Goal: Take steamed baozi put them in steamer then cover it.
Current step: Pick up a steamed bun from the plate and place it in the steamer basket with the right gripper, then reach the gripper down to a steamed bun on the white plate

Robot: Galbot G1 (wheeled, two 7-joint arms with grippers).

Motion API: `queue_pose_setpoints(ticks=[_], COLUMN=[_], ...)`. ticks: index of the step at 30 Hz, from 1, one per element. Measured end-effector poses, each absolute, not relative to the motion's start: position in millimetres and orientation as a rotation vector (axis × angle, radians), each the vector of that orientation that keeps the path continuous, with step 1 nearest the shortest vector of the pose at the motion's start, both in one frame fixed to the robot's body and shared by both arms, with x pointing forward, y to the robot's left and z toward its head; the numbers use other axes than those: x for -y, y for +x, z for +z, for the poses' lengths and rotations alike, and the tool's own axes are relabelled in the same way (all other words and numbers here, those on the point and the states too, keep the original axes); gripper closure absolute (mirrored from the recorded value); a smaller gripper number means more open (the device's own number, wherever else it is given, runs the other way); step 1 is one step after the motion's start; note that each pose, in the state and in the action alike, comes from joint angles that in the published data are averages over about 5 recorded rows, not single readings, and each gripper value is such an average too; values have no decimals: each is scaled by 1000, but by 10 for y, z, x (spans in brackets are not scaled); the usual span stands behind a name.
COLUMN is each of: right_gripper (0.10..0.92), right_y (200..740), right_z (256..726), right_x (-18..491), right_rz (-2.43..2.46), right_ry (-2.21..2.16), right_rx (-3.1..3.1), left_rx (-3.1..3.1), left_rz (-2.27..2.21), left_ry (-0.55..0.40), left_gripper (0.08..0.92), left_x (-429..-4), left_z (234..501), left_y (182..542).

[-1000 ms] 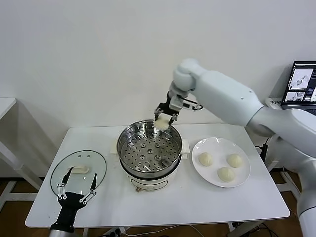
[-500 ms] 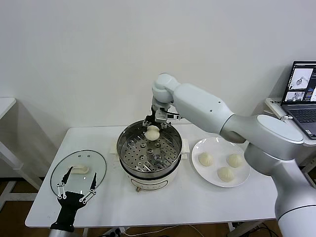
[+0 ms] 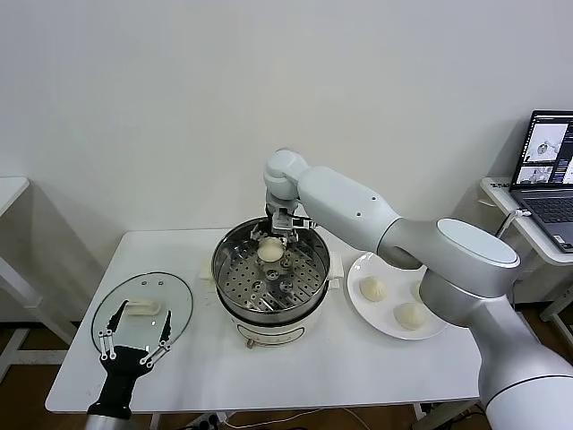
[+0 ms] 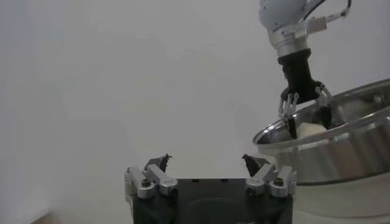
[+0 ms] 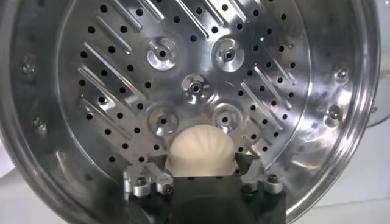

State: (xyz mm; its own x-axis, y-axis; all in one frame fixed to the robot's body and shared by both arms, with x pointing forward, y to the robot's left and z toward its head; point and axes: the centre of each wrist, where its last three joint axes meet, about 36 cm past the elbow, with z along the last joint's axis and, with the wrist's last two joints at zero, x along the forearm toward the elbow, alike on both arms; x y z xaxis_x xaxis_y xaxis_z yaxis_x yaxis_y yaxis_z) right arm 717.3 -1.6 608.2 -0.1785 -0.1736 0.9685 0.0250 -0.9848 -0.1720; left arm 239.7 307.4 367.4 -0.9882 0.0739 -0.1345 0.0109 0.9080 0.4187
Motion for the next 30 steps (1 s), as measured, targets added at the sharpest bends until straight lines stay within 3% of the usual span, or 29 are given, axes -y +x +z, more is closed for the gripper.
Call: queue_pose_setpoints(ticks=[9, 17, 25, 30], right_gripper=[200, 200, 200, 200], right_y=[7138, 7243, 7221, 7149], right_z=[6545, 6955, 6692, 6290], right_x=[339, 1353, 2586, 3034], right_rz=[-2328, -2320, -2253, -2197], right_ry=[-1988, -2163, -2334, -2404], right_rx=[-386, -1000, -1627, -1881], left_rx=[-2918, -2918, -2918, -2916], left_rz=[649, 650, 647, 644], left_ry=[59, 67, 83, 85], left_gripper=[177, 177, 177, 177], left_x=[-3096, -3082, -3065, -3059], left_z=[3699, 3675, 3652, 3647], left_y=[2402, 2429, 2468, 2480])
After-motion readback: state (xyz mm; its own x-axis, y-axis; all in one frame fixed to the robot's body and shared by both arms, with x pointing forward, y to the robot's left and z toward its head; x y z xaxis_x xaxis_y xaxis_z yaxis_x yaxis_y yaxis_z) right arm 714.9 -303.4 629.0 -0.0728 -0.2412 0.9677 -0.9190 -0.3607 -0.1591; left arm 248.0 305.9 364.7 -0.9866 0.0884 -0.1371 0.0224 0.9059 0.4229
